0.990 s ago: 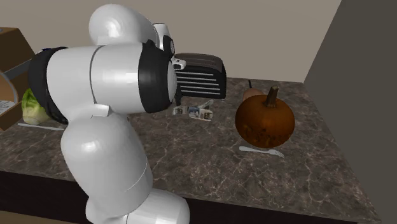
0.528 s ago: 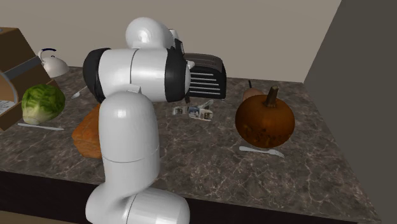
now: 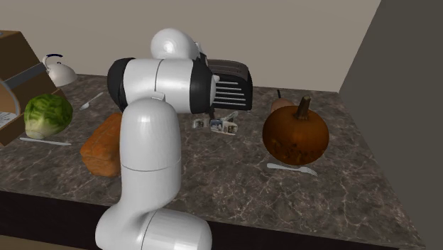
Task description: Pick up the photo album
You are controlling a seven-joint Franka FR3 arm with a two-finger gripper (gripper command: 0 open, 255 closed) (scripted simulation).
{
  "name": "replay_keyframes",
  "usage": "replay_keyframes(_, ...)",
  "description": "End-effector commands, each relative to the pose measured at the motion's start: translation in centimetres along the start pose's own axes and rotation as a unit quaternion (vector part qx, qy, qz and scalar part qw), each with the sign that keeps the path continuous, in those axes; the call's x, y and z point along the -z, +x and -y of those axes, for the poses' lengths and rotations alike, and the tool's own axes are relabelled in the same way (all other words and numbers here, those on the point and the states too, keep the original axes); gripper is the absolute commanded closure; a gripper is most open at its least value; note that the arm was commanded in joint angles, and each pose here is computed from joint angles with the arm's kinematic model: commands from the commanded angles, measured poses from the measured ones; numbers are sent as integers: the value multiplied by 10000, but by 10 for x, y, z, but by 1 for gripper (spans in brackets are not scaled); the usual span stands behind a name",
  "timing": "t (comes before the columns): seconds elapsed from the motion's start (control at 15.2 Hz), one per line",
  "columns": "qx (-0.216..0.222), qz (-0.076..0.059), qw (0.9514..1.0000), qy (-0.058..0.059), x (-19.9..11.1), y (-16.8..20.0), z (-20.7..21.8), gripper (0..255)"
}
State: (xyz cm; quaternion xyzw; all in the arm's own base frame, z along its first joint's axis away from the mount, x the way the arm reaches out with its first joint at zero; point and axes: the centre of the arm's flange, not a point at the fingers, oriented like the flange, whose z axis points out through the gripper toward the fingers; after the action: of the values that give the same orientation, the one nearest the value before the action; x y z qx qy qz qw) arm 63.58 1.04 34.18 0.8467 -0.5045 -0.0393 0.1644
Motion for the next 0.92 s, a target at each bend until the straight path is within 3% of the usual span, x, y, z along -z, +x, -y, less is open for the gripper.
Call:
replay_keyframes(0.0,-1,-1,10000,2,-8,0,5,0)
replay_keyframes(0.07,-1,-1,10000,2,-8,0,5,0)
replay_keyframes(0.13,-1,-1,10000,2,-7,-1,4,255)
replay_keyframes(0.86,-1,-1,10000,2,2,1,1,255)
